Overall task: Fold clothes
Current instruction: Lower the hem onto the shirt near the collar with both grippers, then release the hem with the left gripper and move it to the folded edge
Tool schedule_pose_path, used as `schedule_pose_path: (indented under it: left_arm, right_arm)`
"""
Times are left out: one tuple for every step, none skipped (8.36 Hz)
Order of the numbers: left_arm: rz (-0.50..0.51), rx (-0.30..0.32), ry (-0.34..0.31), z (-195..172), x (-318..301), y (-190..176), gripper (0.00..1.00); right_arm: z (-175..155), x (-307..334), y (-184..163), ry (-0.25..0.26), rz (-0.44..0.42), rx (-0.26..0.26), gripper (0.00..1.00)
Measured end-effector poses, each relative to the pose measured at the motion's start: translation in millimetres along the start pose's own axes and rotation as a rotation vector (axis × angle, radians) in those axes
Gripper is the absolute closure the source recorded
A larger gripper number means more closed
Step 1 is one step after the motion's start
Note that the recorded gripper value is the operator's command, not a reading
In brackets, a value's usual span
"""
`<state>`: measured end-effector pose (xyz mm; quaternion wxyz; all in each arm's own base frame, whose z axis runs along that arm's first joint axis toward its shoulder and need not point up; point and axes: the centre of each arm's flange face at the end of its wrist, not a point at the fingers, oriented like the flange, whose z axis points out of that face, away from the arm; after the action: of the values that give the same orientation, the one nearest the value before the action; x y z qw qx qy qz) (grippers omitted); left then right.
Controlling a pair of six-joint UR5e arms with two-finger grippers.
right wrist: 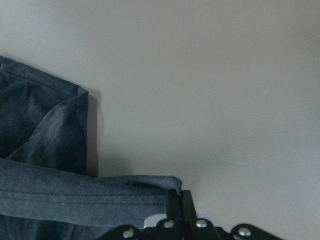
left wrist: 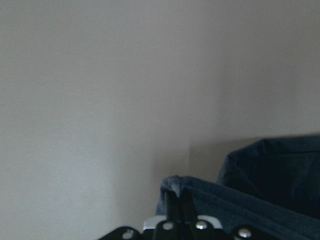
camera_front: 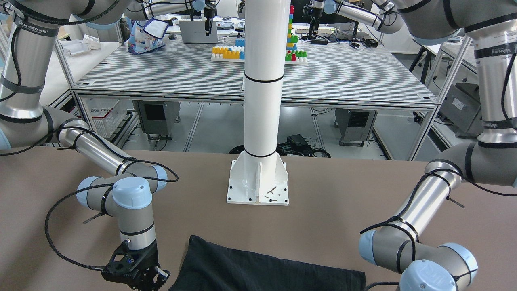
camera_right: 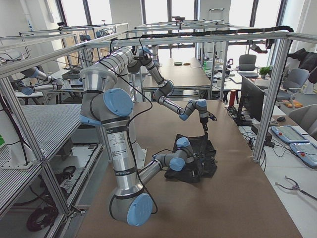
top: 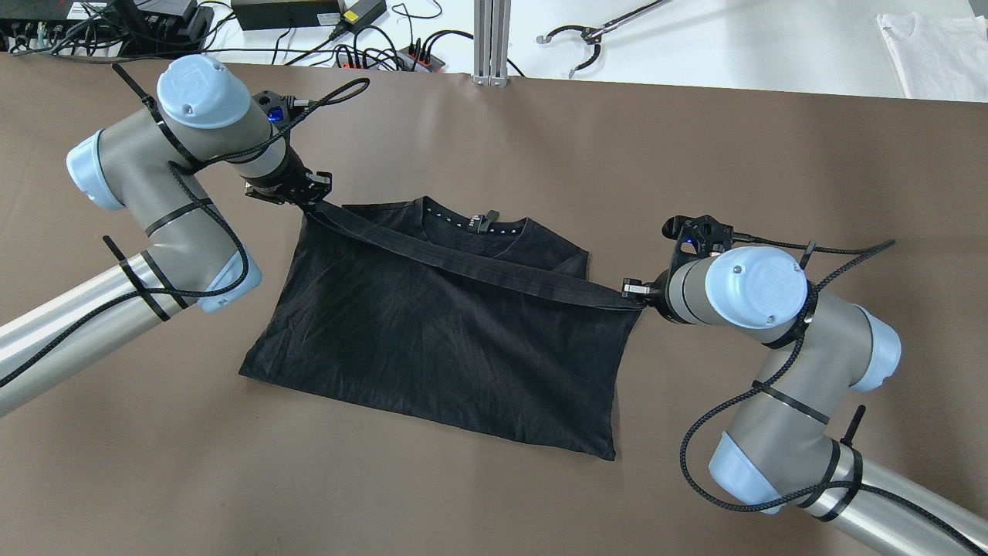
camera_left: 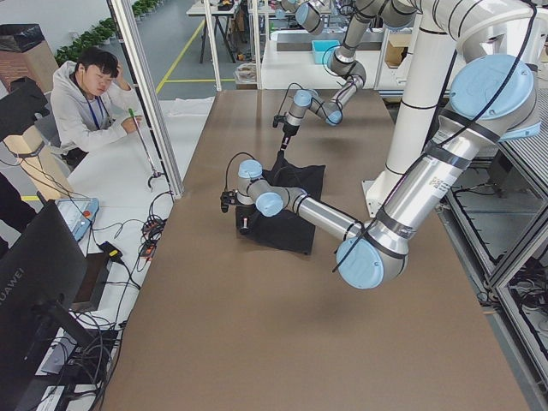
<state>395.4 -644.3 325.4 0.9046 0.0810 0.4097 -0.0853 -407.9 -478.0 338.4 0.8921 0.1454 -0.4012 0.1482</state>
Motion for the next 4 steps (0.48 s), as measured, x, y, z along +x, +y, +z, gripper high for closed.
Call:
schedule_pose_path:
  left_arm:
    - [0.004, -0.003, 0.002, 0.9, 3.7, 2.2, 0.07]
    - [0.009, -0.003, 0.005, 0.9, 5.7, 3.2, 0.00]
    - [0.024, 0.001, 0.012, -1.4, 6.4, 2.5, 0.00]
    - [0.048, 0.011, 0.024, -8.2, 4.3, -0.7, 0.00]
  right_arm:
    - [3.7, -4.4, -2.4, 0.003, 0.000, 0.006, 0.06]
    - [7.3, -7.1, -4.2, 0.007, -0.002, 0.010, 0.06]
    - [8.8, -8.6, -5.4, 0.006, -0.017, 0.014, 0.06]
    - [8.9, -8.8, -5.9, -0.002, -0.053, 0.017, 0.06]
